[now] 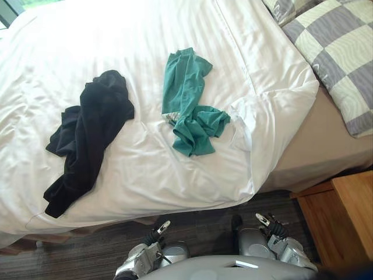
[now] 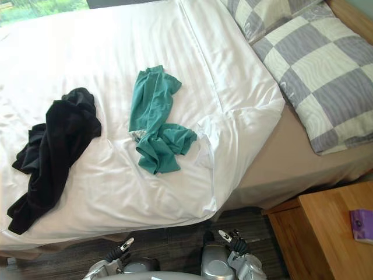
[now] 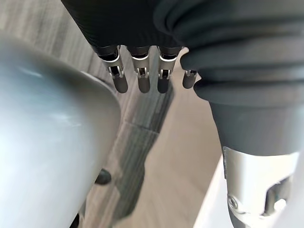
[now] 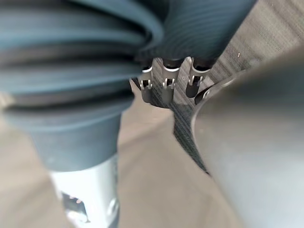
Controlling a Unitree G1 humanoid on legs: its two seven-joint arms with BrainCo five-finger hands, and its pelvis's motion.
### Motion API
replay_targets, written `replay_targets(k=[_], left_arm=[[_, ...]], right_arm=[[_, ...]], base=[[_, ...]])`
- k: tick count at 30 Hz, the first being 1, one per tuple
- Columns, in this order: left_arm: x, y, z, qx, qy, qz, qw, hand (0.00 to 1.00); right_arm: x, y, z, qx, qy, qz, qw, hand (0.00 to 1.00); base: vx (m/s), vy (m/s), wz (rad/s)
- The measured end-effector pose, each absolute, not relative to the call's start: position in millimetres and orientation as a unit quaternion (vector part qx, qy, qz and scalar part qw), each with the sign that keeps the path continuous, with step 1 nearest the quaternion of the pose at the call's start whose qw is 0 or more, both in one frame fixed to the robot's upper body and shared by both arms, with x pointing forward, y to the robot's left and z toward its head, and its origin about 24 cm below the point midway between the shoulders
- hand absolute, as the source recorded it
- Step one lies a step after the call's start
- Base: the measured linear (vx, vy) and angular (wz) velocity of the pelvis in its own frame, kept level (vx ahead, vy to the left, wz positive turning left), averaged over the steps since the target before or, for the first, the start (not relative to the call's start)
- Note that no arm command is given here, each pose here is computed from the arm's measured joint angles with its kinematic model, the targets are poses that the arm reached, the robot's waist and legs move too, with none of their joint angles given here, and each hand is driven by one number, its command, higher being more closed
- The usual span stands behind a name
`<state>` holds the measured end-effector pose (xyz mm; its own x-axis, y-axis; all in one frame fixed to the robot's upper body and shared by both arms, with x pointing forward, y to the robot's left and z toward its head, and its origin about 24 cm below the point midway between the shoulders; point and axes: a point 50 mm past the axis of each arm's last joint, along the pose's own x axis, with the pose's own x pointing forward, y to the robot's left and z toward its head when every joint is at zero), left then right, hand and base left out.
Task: Tidy the bed and pick cloth on bed and put in laundry
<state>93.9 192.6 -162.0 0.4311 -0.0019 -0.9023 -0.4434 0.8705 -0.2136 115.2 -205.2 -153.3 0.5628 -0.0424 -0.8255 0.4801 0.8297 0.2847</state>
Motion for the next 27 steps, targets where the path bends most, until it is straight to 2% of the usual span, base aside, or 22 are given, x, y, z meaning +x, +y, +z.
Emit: replay_targets(k=[10, 15, 20, 22, 27], left_arm=[[94.9, 195.3, -161.4, -0.205, 0.514, 0.132, 0.823, 0.0], [101.4, 188.1, -161.3, -0.168, 0.524, 0.096, 0.83, 0.0], [106.2, 179.2, -161.3, -0.154, 0.53, 0.068, 0.831, 0.0], [108.5, 178.6, -160.7, -0.152, 0.53, 0.06, 0.832, 0.0], [105.9, 192.5, -159.7, -0.143, 0.532, 0.065, 0.832, 0.0]], right_arm=[[95.7, -209.1, -161.3, 0.275, 0.481, -0.205, 0.807, 0.0], [78.9, -215.8, -163.3, 0.302, 0.471, -0.287, 0.777, 0.0], [43.3, -225.3, -164.9, 0.327, 0.442, -0.421, 0.721, 0.0], [35.4, -233.3, -162.6, 0.324, 0.421, -0.458, 0.713, 0.0], [40.4, -283.3, -137.3, 0.295, 0.301, -0.564, 0.711, 0.0]], base=[[-0.07, -0.043, 0.06], [-0.07, 0.032, 0.08], [0.09, 0.061, 0.08], [0.11, 0.055, 0.01], [0.06, 0.033, -0.12]])
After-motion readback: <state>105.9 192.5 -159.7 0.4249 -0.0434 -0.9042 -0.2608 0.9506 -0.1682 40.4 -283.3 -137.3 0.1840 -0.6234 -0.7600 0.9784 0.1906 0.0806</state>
